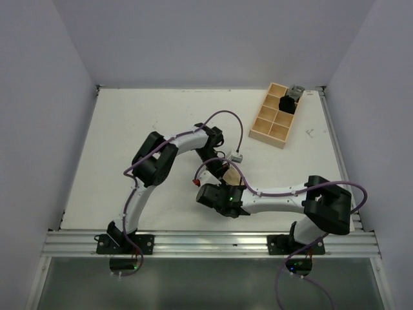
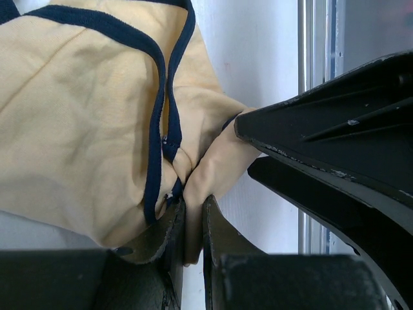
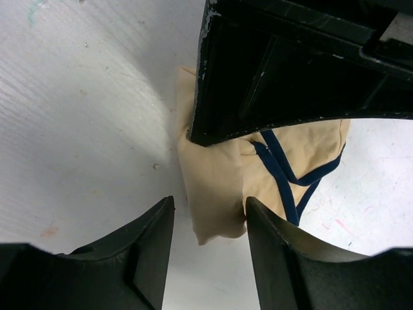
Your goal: Roll the underwear
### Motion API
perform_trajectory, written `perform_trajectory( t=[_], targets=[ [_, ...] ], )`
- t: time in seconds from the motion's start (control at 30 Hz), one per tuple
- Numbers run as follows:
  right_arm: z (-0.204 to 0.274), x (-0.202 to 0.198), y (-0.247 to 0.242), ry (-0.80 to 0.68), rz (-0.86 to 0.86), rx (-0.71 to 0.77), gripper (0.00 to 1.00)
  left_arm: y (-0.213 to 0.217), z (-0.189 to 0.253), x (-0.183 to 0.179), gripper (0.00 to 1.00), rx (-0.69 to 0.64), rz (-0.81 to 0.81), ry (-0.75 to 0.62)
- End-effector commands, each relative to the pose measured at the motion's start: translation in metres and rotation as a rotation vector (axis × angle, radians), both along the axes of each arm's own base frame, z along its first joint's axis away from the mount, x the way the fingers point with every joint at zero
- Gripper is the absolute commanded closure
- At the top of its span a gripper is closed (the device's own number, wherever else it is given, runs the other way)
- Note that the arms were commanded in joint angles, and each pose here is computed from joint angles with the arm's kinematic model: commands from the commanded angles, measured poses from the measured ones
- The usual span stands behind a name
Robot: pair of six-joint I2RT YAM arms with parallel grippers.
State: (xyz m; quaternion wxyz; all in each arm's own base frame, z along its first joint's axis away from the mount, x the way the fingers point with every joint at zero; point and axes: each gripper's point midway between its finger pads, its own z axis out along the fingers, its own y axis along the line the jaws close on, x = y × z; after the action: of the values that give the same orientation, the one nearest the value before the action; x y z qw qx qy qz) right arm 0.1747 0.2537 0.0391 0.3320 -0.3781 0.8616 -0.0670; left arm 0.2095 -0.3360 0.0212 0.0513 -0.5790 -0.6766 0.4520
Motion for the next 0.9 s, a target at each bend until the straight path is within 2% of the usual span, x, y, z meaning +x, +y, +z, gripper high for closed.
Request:
perform_trajectory(
  t=[0.0, 0.27, 0.37, 0.4, 0.47, 0.5, 0.53, 0.57, 0.63, 0.73, 0.87],
  targets=[
    [0.001, -0.001, 0.009, 0.013, -0.018, 0.029, 0.49, 0.008, -0.039, 0.009, 1.00, 0.079, -0.052, -0.097],
    [-0.016, -0.006, 0.008, 0.048, -0.036, -0.020, 0.55, 0.006, -0.035, 0.011, 1.00, 0.079, -0.036, -0.098],
    [-0.024, -0.010, 0.007, 0.071, -0.048, -0.032, 0.67, 0.006, -0.035, 0.014, 0.97, 0.090, -0.015, -0.099],
    [-0.026, -0.012, 0.006, 0.077, -0.047, -0.023, 0.75, 0.005, -0.033, 0.015, 0.97, 0.088, -0.008, -0.098],
    [-0.028, -0.015, 0.004, 0.090, -0.047, -0.006, 0.83, 0.004, -0.027, 0.023, 0.89, 0.077, 0.030, -0.096],
    [-0.031, -0.017, 0.003, 0.096, -0.045, 0.002, 0.88, 0.004, -0.024, 0.028, 0.89, 0.093, 0.069, -0.084],
    [-0.032, -0.019, 0.004, 0.106, -0.040, 0.024, 0.93, 0.007, -0.021, 0.043, 0.89, 0.112, 0.135, -0.089],
    [-0.030, -0.019, 0.007, 0.109, -0.043, 0.047, 0.93, 0.008, -0.020, 0.050, 0.88, 0.117, 0.165, -0.091],
    [-0.035, -0.024, 0.008, 0.138, -0.047, 0.081, 0.99, 0.013, -0.015, 0.073, 0.80, 0.123, 0.246, -0.114],
    [-0.034, -0.027, 0.014, 0.167, -0.056, 0.147, 1.00, 0.025, -0.004, 0.099, 0.76, 0.139, 0.352, -0.151],
    [-0.026, -0.025, 0.030, 0.235, -0.050, 0.314, 1.00, 0.040, 0.011, 0.123, 0.75, 0.137, 0.472, -0.216]
  ],
)
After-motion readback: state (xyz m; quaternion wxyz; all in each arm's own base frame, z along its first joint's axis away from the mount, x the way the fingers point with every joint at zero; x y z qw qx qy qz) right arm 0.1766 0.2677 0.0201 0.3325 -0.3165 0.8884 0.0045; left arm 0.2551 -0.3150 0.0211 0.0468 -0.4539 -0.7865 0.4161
